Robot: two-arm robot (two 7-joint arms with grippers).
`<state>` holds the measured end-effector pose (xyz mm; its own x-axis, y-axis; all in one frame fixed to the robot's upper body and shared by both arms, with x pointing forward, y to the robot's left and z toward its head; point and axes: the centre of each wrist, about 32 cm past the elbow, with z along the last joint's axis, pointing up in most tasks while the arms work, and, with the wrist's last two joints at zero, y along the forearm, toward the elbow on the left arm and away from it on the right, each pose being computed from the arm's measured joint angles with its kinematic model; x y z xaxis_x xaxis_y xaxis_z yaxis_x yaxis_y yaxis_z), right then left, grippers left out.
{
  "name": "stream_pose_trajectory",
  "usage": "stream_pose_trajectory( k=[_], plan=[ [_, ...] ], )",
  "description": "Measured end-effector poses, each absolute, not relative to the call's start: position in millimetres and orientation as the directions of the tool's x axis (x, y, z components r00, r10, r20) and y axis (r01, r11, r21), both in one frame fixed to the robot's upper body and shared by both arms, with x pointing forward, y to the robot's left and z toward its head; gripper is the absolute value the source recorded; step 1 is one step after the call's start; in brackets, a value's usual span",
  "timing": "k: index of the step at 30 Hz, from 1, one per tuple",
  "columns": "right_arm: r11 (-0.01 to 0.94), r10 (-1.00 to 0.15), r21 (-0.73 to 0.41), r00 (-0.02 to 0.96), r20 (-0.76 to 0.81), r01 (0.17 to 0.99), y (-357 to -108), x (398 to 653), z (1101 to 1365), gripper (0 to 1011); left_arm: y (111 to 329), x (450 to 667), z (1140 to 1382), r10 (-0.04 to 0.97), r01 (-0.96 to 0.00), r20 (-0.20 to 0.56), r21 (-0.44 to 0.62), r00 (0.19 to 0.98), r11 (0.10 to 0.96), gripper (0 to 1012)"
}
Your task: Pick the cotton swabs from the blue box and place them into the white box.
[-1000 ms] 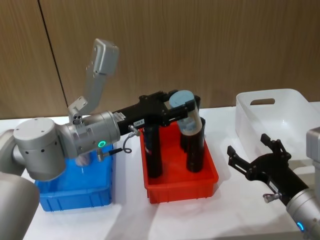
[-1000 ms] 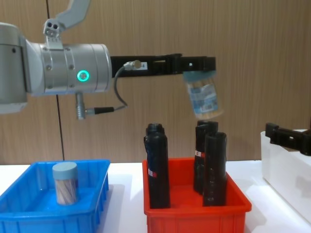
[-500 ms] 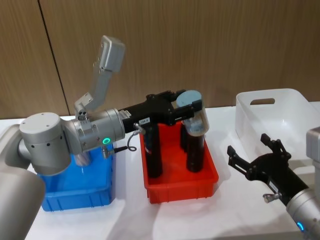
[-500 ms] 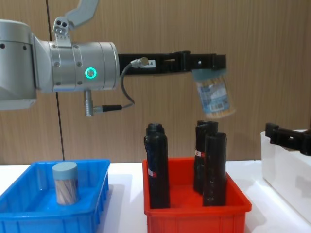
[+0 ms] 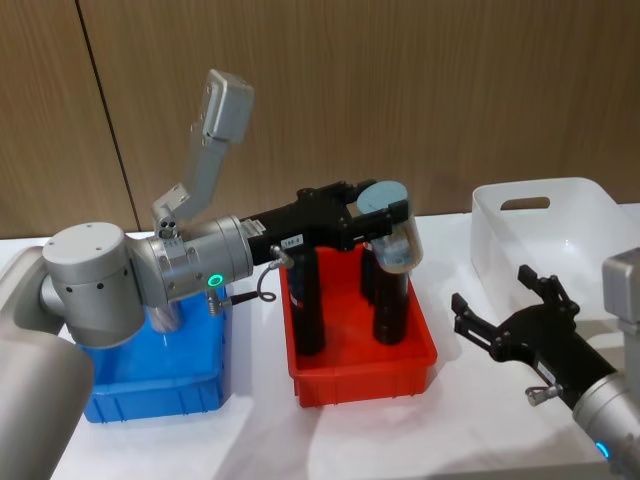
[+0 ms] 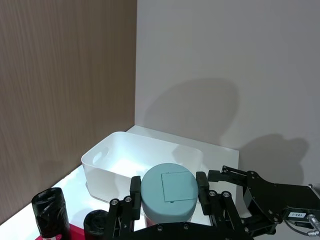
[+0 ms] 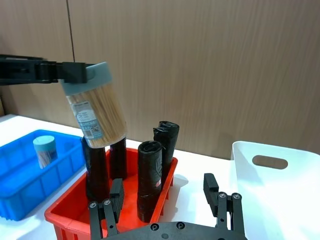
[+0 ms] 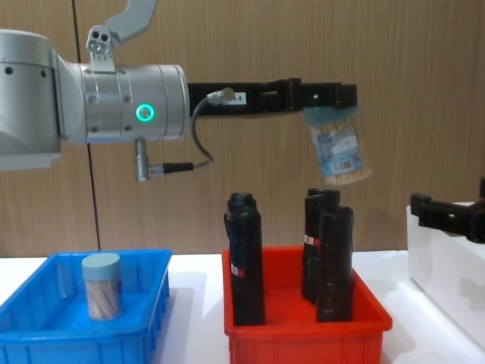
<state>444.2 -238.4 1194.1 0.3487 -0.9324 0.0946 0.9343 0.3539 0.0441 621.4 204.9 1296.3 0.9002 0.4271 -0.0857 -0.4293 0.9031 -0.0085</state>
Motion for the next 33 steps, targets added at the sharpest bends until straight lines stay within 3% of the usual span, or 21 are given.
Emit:
stream_pose_trajectory(
  k=[16, 33],
  plan=[
    [0.435, -0.865, -0.023, 0.425, 0.265, 0.9, -244, 458, 1223, 1002, 204, 622, 1296, 0.422, -0.424, -0.087, -0.008, 0.902, 0.905, 660],
    [0.516, -0.808, -0.062, 0.51, 0.295, 0.854, -243, 479, 1248, 1002, 204, 622, 1297, 0.421, -0.423, -0.087, -0.008, 0.903, 0.906, 660]
  ],
)
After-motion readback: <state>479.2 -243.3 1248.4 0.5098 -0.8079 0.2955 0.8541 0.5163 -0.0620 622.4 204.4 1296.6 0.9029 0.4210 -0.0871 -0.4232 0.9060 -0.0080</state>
